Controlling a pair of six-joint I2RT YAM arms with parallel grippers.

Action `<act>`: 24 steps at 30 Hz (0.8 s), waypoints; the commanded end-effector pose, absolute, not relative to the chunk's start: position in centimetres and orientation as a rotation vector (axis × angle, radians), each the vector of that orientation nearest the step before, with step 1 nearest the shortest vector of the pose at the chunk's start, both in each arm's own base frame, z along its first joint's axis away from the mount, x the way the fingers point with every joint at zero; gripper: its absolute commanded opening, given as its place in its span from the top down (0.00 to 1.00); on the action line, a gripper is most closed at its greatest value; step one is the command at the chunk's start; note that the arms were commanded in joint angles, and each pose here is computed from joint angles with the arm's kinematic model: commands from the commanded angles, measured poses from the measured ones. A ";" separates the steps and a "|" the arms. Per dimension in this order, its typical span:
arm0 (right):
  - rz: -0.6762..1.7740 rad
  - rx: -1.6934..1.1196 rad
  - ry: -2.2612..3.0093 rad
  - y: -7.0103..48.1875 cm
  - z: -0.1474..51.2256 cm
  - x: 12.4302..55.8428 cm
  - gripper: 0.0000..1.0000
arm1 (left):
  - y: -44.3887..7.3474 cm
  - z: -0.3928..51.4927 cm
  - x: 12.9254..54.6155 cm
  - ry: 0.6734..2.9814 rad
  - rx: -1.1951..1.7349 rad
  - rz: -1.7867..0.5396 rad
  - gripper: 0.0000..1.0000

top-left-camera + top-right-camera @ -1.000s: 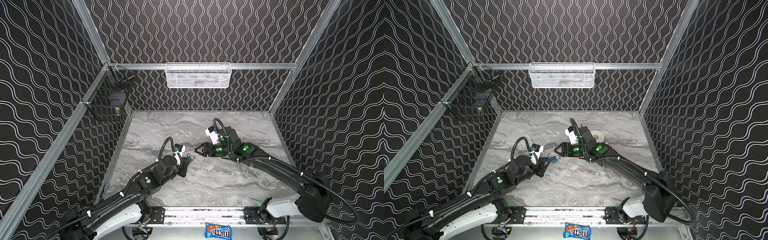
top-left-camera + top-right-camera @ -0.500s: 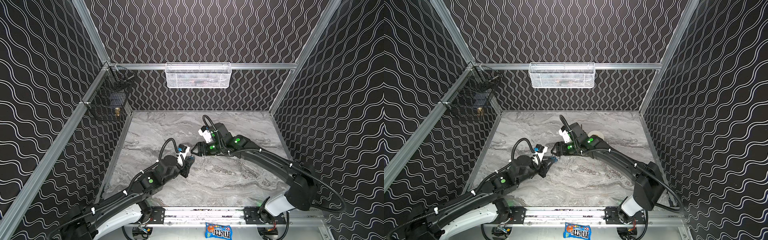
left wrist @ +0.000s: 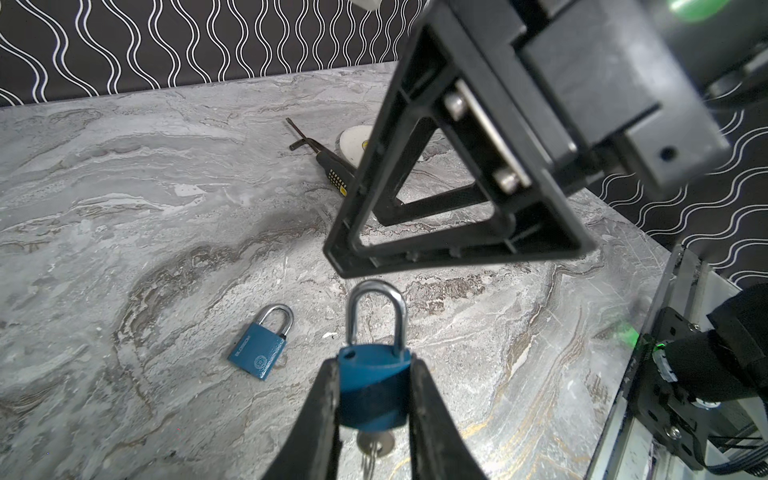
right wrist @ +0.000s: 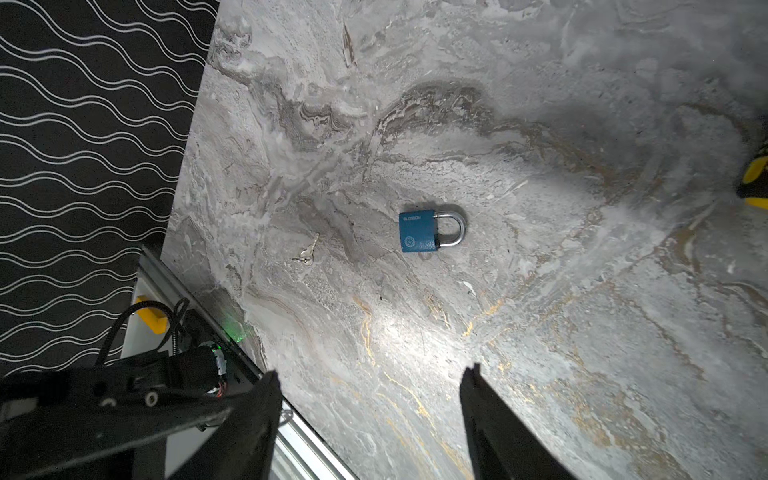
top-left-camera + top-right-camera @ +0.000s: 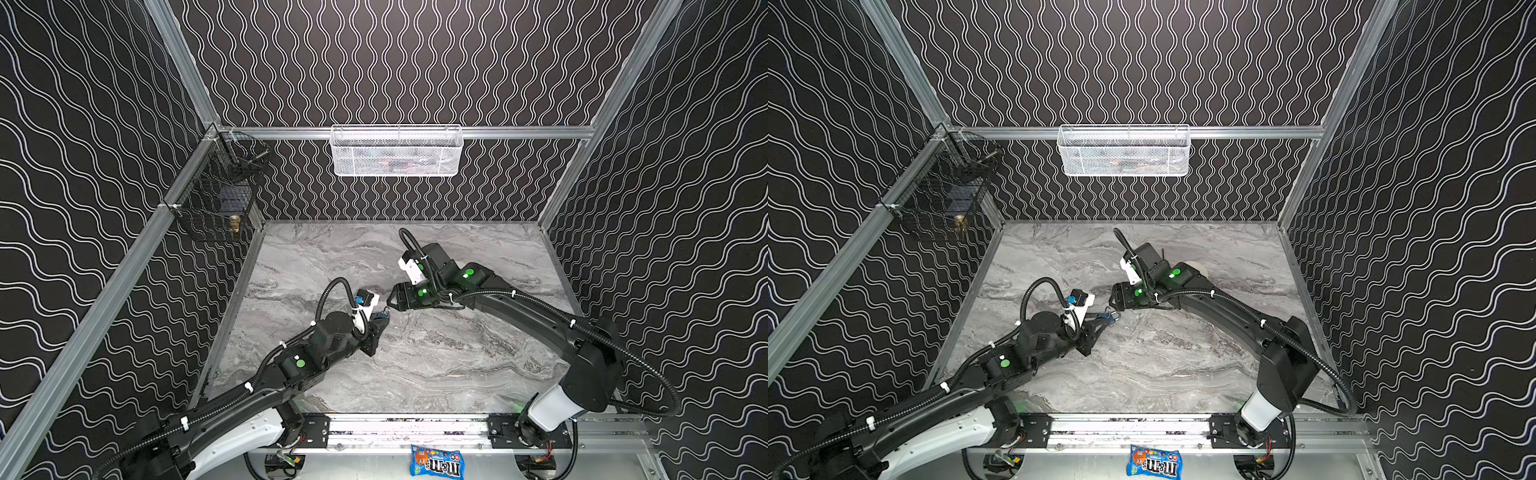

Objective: Unlock with the key

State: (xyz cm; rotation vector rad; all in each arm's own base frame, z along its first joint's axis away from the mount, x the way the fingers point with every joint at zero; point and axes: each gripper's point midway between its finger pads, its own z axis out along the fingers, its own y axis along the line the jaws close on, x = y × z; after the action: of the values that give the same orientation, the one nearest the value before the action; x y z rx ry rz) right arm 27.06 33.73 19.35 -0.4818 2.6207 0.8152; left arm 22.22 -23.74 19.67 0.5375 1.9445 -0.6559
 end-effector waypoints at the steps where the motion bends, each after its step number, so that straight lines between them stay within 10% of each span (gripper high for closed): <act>1: 0.753 -0.505 2.589 32.9 20.6 27.1 0.30 | -24.2 20.7 22.4 1.890 0.557 -0.671 1.00; 24: 0.604 -0.565 2.616 32.5 19.3 27.0 0.30 | -24.1 20.4 22.7 1.886 0.538 -0.664 1.00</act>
State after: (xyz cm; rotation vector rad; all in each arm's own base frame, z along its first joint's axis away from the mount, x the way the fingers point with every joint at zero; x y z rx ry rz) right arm 27.26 33.67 19.69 -0.5555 2.5971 0.6685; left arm 22.26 -23.98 19.38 0.5484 1.9355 -0.6608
